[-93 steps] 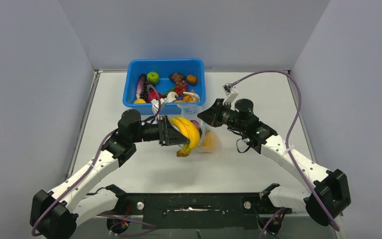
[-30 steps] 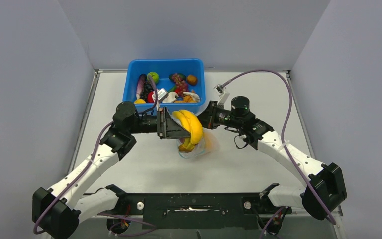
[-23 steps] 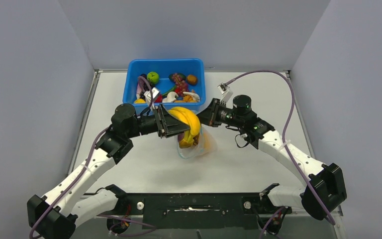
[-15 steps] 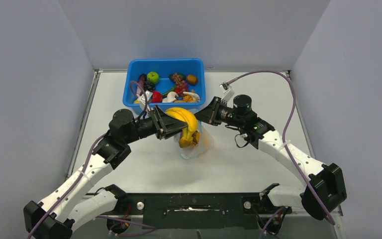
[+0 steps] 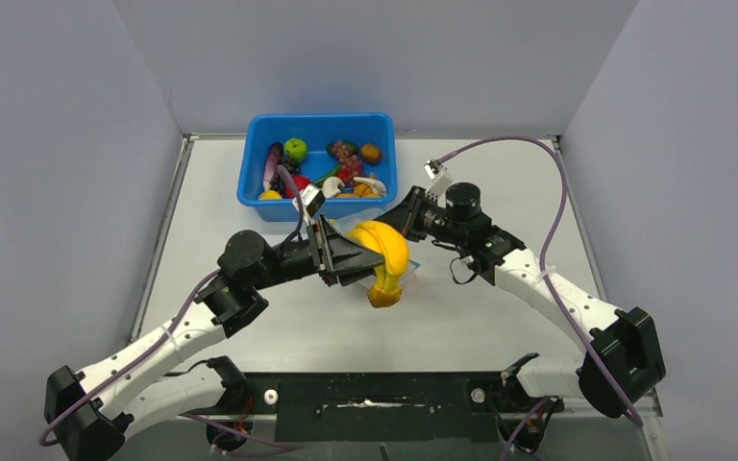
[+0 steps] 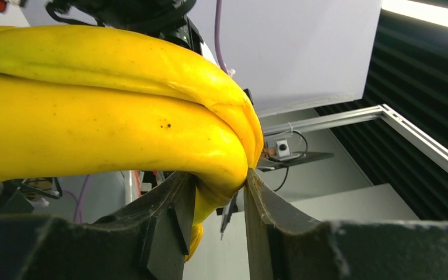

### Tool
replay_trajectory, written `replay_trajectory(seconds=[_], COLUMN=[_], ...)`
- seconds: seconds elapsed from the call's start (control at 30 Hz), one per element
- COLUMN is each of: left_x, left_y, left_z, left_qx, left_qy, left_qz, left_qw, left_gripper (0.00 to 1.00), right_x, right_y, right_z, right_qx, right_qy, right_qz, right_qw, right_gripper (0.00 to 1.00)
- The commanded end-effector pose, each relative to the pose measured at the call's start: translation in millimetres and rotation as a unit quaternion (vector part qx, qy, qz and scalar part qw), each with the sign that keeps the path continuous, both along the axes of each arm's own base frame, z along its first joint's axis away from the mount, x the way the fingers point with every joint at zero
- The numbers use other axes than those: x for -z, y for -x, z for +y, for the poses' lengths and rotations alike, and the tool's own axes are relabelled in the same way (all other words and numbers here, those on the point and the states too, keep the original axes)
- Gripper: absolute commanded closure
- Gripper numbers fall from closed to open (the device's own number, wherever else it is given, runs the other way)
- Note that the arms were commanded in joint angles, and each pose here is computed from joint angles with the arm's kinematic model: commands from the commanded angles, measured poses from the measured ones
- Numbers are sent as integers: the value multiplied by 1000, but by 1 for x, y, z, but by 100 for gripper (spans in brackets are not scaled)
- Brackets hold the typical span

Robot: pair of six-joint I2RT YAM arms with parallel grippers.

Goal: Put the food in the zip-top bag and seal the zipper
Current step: Place the fake fruit in the zipper food storage bag.

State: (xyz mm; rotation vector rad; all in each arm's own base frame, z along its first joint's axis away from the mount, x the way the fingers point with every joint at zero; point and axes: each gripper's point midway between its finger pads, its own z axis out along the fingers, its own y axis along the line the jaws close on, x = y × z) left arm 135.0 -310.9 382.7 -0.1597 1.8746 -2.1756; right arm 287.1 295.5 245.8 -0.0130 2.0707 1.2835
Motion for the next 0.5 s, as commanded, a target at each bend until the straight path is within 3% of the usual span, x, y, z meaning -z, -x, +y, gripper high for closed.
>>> replay_trajectory(seconds=[0.0, 0.17, 0.37, 0.47], left_x=[-23, -8, -14, -6], left_y=[14, 10, 9, 1], left_z=[0, -8, -11, -10], left_qx=[20, 34, 79, 85], left_qy=[67, 65, 78, 63], left_qz=[-16, -17, -80, -82], left_qw=[997, 997, 991, 991], left_gripper=[98, 99, 99, 99], right_x=[-24, -31, -36, -37], right_y=[-12, -11, -3, 0], right_z=[1, 2, 1, -1], right_qx=[18, 15, 11, 12], right_qy=[-21, -27, -28, -29], right_qz=[-32, -36, -40, -40], right_qw=[999, 999, 999, 999], right_gripper=[100, 100, 100, 100])
